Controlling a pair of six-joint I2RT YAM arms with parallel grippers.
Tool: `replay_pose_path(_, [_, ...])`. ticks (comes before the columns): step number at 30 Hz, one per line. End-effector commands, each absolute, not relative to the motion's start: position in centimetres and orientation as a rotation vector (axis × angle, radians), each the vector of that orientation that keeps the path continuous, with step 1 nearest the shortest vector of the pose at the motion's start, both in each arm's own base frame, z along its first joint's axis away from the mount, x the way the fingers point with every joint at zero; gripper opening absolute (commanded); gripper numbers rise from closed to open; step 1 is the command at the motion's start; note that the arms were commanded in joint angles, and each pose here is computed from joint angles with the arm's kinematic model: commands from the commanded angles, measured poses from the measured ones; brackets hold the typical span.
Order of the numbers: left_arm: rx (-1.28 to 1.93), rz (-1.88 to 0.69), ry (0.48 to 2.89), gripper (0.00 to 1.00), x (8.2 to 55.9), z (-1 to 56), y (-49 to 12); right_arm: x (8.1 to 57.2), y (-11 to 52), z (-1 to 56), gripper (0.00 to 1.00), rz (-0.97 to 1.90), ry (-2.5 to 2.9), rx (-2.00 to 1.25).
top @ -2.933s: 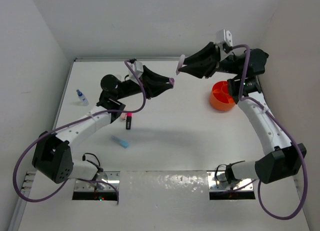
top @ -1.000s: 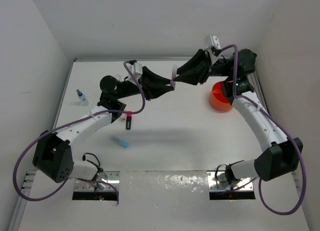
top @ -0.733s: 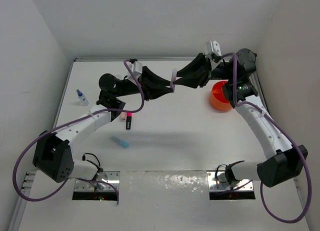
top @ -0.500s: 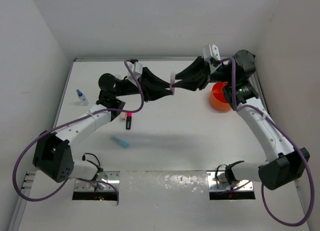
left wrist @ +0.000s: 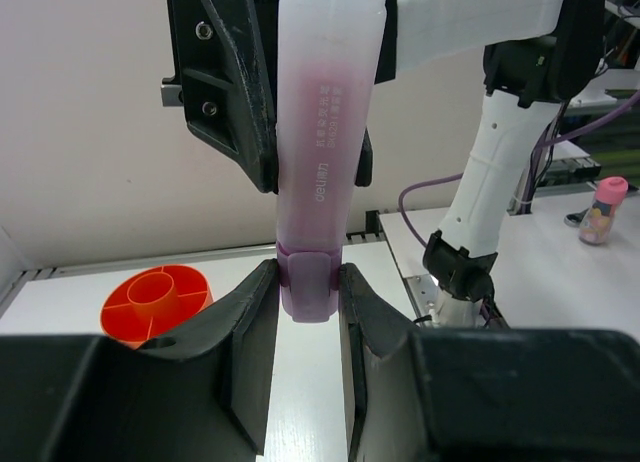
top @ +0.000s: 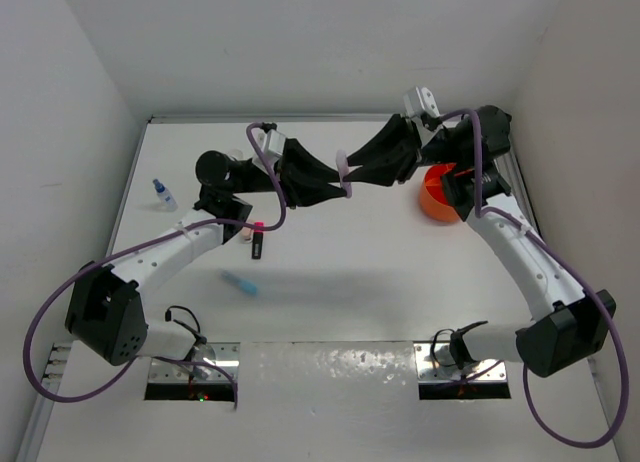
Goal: Sort the stationery into containers
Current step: Close the pen cap on the pen.
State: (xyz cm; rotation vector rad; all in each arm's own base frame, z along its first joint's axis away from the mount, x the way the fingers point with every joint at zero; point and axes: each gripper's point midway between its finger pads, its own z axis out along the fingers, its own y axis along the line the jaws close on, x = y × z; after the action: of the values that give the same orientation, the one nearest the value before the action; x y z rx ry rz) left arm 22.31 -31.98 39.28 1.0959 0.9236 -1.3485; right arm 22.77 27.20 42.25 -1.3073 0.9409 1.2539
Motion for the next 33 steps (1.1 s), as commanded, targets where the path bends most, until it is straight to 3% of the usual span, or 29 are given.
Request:
replay_pose_path(1, [1.112, -1.263, 0.675, 0.00, 19.3, 45.2, -30.8, 22.0, 27.4, 40.8, 0.00, 1.309, 0.950, -1.352])
replay_pose_path(33, [1.095, -1.223, 0.681, 0.00, 20.3, 46.0, -30.5, 23.9, 26.9, 38.5, 0.00, 1.268, 1.011, -1.313])
